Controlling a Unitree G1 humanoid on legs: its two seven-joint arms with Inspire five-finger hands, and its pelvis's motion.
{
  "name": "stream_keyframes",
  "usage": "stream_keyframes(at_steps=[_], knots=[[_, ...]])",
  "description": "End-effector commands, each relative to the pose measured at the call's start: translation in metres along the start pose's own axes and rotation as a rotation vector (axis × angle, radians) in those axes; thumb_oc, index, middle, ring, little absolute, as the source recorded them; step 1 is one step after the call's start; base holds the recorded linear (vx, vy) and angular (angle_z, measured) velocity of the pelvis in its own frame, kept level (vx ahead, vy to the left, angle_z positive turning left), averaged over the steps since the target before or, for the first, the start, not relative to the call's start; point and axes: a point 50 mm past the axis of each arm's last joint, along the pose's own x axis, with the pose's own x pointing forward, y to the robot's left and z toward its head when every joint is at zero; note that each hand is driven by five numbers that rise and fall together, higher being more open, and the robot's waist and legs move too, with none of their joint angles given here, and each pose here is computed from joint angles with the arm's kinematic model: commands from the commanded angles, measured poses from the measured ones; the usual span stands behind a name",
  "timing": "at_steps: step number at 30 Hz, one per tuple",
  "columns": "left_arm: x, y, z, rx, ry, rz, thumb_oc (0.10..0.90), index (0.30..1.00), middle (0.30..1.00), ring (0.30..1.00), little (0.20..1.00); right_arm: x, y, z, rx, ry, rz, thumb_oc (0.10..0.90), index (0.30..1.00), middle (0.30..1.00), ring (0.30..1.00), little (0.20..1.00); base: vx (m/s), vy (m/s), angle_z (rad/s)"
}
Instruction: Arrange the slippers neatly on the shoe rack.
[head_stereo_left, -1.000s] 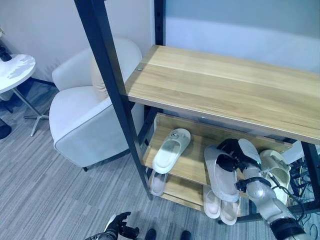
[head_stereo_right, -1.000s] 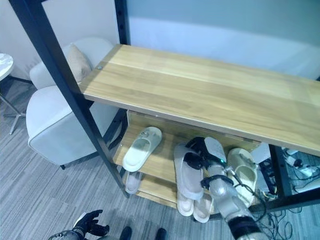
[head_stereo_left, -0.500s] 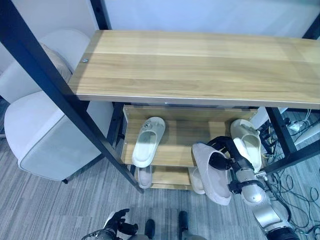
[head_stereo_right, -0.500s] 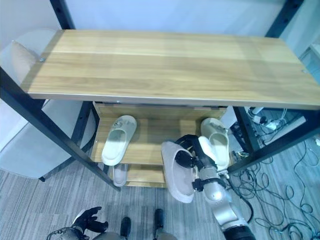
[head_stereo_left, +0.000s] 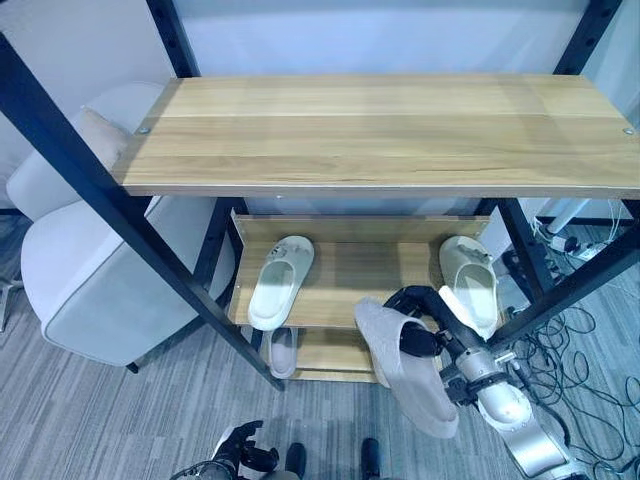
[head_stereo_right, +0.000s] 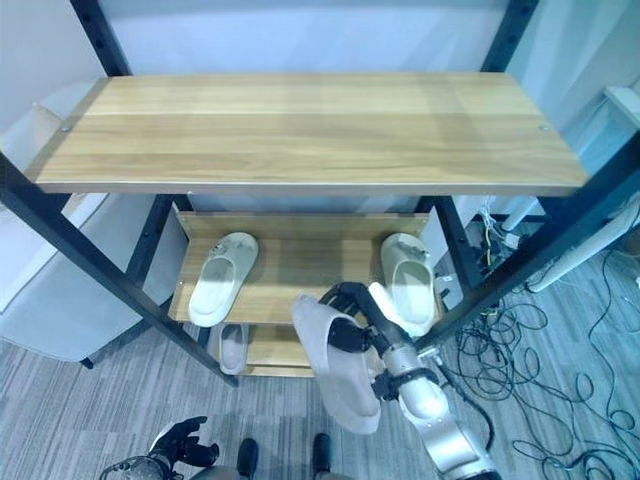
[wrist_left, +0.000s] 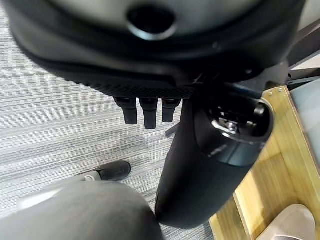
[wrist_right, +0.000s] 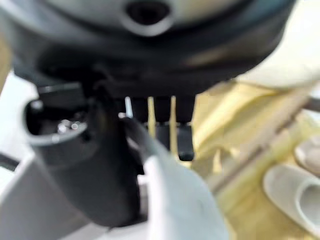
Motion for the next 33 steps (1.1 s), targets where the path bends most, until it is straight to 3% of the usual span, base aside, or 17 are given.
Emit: stream_keyframes(at_steps=[1, 8, 16, 27, 33], knots=[[-0.003, -0.032, -0.013, 0.098, 0.052, -0.123, 0.8, 0.9, 0.9, 0.9, 0.9, 0.006, -0.019, 0.053, 0.059, -0.296, -0.058, 0.4, 0.3, 0.3, 0.3, 0.3, -0.08, -0.108, 0.18], [-0.003, -0.031, -0.011, 0.108, 0.046, -0.131, 0.8, 0.9, 0.9, 0.9, 0.9, 0.002, -0.005, 0.048, 0.178, -0.275, 0.07, 0.4, 0.3, 0.3, 0.3, 0.3, -0.04, -0.06, 0.12], [-0.002, -0.032, -0.008, 0.124, 0.032, -0.145, 0.8, 0.9, 0.9, 0.9, 0.9, -0.004, 0.016, 0.032, 0.193, -0.182, 0.208, 0.4, 0.3, 0.3, 0.3, 0.3, -0.01, -0.029, 0.12], [0.003, -0.031, 0.011, 0.196, -0.029, -0.154, 0.8, 0.9, 0.9, 0.9, 0.9, 0.008, 0.028, 0.009, -0.022, -0.087, 0.249, 0.4, 0.3, 0.3, 0.3, 0.3, -0.06, -0.026, 0.23], [0.009, -0.021, 0.04, 0.178, -0.112, -0.095, 0.8, 0.9, 0.9, 0.9, 0.9, 0.042, 0.005, 0.023, -0.196, -0.153, 0.118, 0.4, 0.3, 0.3, 0.3, 0.3, -0.22, 0.018, 0.08]])
